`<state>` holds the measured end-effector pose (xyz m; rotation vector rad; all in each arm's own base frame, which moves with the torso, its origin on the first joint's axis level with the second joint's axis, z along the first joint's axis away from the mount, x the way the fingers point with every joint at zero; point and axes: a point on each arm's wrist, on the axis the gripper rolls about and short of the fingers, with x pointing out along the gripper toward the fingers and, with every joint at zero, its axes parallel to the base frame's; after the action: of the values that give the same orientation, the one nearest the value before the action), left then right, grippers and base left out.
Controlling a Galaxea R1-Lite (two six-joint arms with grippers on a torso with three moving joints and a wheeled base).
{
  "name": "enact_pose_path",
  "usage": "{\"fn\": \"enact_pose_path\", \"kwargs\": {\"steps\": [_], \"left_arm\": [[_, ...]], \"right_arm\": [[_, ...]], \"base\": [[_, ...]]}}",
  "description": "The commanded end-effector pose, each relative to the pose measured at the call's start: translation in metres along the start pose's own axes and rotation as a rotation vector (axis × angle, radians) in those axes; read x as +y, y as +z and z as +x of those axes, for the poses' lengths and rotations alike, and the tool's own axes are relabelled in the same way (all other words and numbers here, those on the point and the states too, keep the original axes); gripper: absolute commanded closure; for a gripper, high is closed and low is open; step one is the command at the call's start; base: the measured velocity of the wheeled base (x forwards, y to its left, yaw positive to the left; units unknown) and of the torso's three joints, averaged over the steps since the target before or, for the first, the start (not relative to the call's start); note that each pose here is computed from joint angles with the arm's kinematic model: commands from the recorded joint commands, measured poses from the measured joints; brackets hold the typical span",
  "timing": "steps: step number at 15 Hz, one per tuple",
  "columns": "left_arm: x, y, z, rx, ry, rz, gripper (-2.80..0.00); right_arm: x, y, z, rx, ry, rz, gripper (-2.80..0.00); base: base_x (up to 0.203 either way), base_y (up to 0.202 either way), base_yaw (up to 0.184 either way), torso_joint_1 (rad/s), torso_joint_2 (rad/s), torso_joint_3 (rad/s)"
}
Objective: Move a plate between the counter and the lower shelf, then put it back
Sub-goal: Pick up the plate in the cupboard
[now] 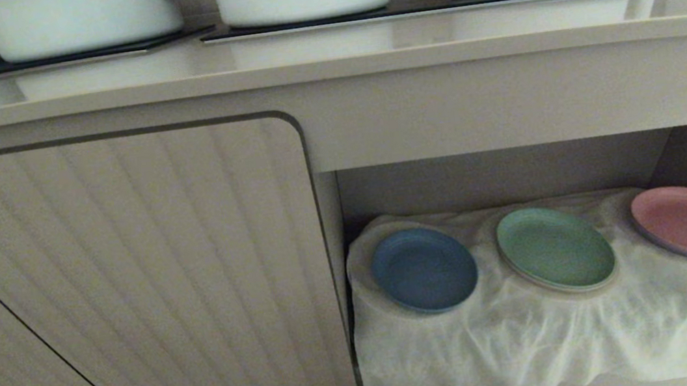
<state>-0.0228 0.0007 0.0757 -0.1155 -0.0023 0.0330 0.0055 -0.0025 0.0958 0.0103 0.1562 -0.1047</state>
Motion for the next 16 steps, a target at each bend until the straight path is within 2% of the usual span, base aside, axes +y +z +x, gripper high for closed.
{"fn": "enact_pose_path", "kwargs": {"steps": [1, 3, 8, 16], "left_arm": [[0.000, 0.000, 0.000, -0.001, 0.001, -0.001, 0.00], [0.000, 0.000, 0.000, -0.001, 0.001, -0.001, 0.00], [0.000, 0.000, 0.000, 0.000, 0.001, -0.001, 0.00], [0.000, 0.000, 0.000, -0.001, 0.001, -0.001, 0.00]], "right_arm": [[0.001, -0.001, -0.011, -0.125, 0.058, -0.046, 0.00], [0.001, -0.002, -0.013, -0.149, 0.065, -0.039, 0.00], [-0.001, -0.009, -0.029, -0.316, 0.094, -0.036, 0.00], [-0.001, -0.008, -0.029, -0.317, 0.093, -0.001, 0.00]], "base": [[0.000, 0.000, 0.000, 0.000, 0.00, 0.000], [0.000, 0.000, 0.000, 0.000, 0.00, 0.000], [0.000, 0.000, 0.000, 0.000, 0.00, 0.000], [0.000, 0.000, 0.000, 0.000, 0.00, 0.000]]}}
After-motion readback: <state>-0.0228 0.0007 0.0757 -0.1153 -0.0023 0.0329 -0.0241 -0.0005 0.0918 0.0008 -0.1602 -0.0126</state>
